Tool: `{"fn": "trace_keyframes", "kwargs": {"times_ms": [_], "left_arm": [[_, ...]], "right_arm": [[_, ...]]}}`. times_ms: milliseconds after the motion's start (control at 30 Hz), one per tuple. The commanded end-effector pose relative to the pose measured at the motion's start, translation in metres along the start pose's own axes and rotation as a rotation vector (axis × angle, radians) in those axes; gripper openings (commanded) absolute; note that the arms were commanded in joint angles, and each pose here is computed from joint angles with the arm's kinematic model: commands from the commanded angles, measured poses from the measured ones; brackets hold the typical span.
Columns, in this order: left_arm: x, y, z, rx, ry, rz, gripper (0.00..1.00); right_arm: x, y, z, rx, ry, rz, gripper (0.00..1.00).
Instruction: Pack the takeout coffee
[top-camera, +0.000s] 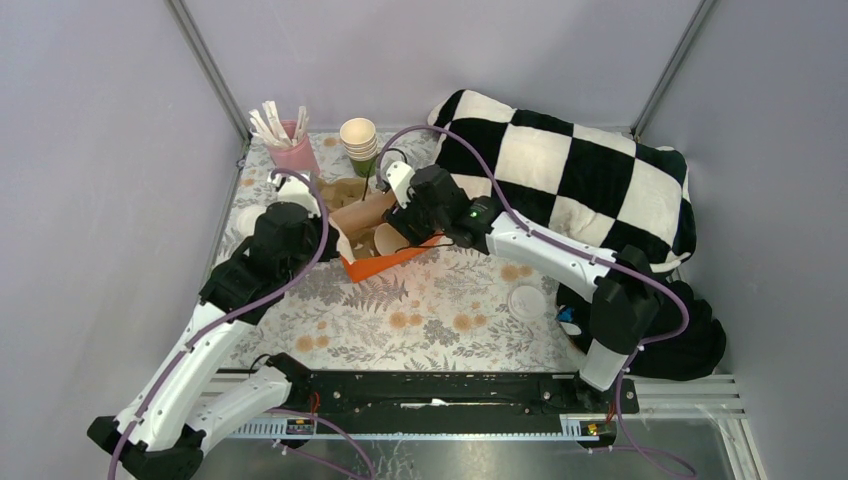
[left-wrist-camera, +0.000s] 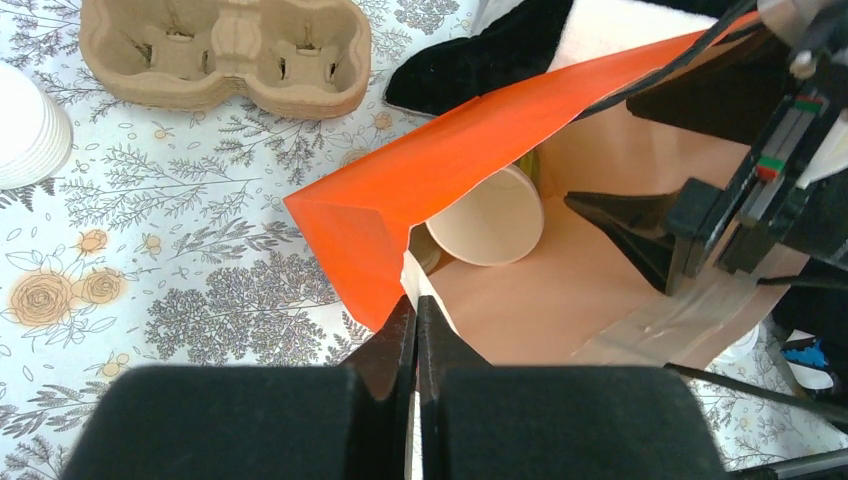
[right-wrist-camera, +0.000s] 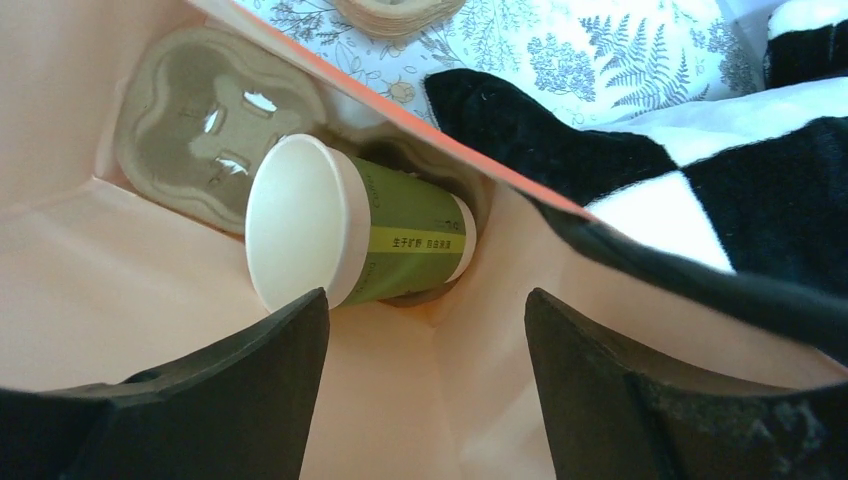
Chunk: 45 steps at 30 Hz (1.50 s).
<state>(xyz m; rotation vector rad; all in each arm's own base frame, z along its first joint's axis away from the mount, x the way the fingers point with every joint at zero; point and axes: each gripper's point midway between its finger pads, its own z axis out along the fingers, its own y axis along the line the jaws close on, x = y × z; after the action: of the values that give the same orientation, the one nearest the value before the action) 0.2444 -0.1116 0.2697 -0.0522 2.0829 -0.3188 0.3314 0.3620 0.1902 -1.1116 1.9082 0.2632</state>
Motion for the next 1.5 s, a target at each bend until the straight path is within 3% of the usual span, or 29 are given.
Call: {"fn": "trace_keyframes", "kwargs": {"times_ms": [0, 100, 367, 500, 633, 1033, 1233, 1367, 1467], "left_arm": [[-0.009, 0.000, -0.005, 0.027, -0.079, 0.002, 0.00], [-0.005, 0.001, -0.004, 0.030, -0.082, -0.002, 0.00], [0.009, 0.008, 0.004, 0.012, -0.080, -0.017, 0.00], [0.018, 0.010, 0.008, 0.006, -0.066, -0.024, 0.00], [0.023, 0.012, 0.009, 0.004, -0.059, -0.023, 0.00], [0.028, 0.011, 0.010, 0.014, -0.035, -0.017, 0.00], [0.029, 0.020, 0.009, -0.041, -0.028, -0.026, 0.00], [0.031, 0.024, 0.010, -0.064, -0.024, -0.032, 0.00], [0.030, 0.026, 0.010, -0.081, -0.025, -0.038, 0.00]], "right_arm": [[-0.015, -0.014, 0.000, 0.096, -0.025, 0.006, 0.79], [-0.015, 0.006, 0.008, 0.051, -0.087, -0.011, 0.84], [-0.007, 0.033, 0.016, 0.024, -0.107, -0.030, 0.93], [0.013, 0.015, 0.024, 0.195, -0.035, -0.081, 0.94], [0.005, 0.018, 0.029, 0.181, -0.094, -0.102, 0.91], [0.025, 0.014, 0.065, 0.251, 0.046, -0.133, 0.60], [-0.003, 0.017, 0.049, 0.250, 0.006, -0.134, 0.25], [-0.025, 0.017, 0.026, 0.273, -0.021, -0.116, 0.12], [-0.041, 0.016, 0.006, 0.271, -0.054, -0.079, 0.08]]}}
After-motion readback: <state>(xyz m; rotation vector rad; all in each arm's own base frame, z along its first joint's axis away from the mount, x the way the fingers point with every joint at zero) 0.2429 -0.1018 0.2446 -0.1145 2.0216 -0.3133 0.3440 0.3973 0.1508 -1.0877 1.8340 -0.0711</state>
